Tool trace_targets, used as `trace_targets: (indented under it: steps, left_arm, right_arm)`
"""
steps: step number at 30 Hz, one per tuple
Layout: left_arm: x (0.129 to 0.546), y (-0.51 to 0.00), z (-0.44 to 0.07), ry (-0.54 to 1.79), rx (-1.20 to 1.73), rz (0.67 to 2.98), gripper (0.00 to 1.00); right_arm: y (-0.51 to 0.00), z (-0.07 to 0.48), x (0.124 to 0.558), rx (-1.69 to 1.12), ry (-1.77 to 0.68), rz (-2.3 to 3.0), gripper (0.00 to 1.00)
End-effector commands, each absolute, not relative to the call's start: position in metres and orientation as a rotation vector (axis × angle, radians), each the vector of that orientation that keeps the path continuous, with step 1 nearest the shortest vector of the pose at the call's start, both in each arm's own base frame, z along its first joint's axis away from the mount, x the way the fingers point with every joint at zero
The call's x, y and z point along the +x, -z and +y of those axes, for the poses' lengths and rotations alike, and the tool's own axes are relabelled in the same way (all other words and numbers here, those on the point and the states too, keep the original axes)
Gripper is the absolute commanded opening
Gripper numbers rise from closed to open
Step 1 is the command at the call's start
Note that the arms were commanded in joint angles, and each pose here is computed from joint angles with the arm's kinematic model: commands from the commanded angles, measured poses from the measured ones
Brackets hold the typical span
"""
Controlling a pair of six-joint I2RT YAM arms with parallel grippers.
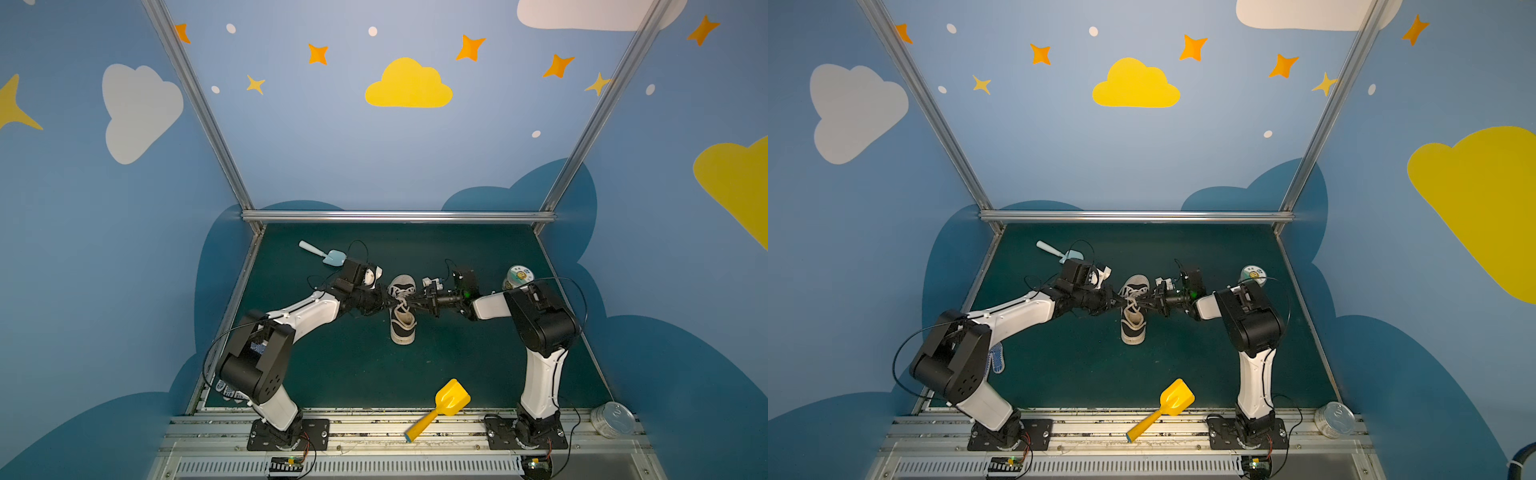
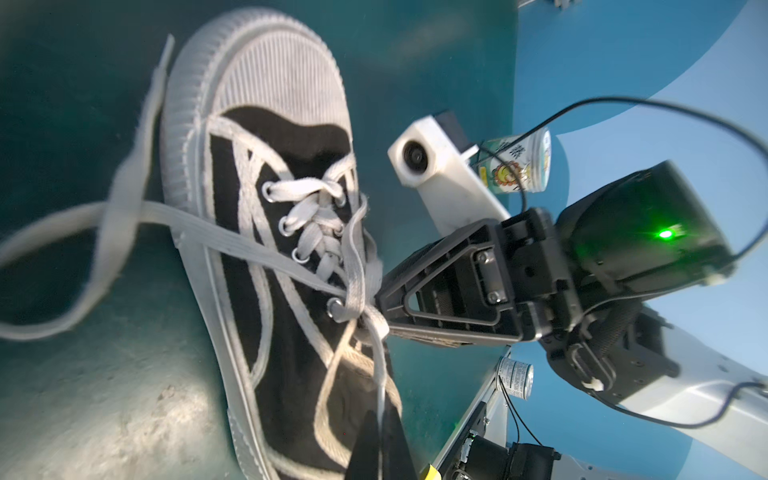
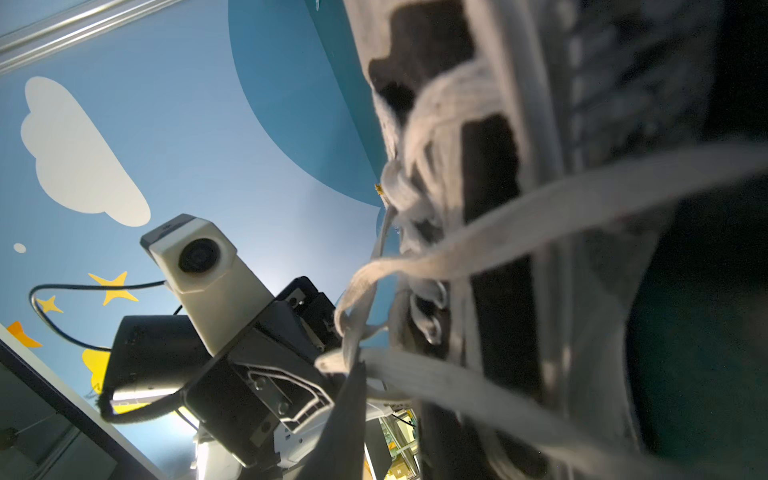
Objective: Tie the shoes
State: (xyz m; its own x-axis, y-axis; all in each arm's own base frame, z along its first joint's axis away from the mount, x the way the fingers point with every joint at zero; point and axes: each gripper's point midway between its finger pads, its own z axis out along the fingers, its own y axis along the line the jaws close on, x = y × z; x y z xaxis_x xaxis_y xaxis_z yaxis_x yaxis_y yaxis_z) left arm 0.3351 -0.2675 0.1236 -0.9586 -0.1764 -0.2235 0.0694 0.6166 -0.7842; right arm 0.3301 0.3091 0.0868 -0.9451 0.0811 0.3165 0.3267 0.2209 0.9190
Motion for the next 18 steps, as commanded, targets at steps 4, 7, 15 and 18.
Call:
trace_targets:
  steps: [4, 7, 15, 18]
  left_arm:
    - [0.343, -0.158, -0.258, 1.224, -0.048, 2.520, 0.03]
    - [0.349, -0.176, -0.258, 1.212, -0.020, 2.503, 0.03]
    - [0.370, -0.210, -0.269, 1.241, 0.039, 2.462, 0.03]
    - [0.374, -0.214, -0.273, 1.255, 0.046, 2.454, 0.03]
  right_arm:
    - [-0.104, 0.291, 0.318, -0.361, 1.828, -2.317, 0.31]
    - [-0.113, 0.283, 0.311, -0.329, 1.829, -2.345, 0.33]
    - [-0.149, 0.257, 0.299, 0.127, 1.495, -2.914, 0.35]
    - [-0.166, 0.256, 0.307, 0.354, 1.460, -3.062, 0.40]
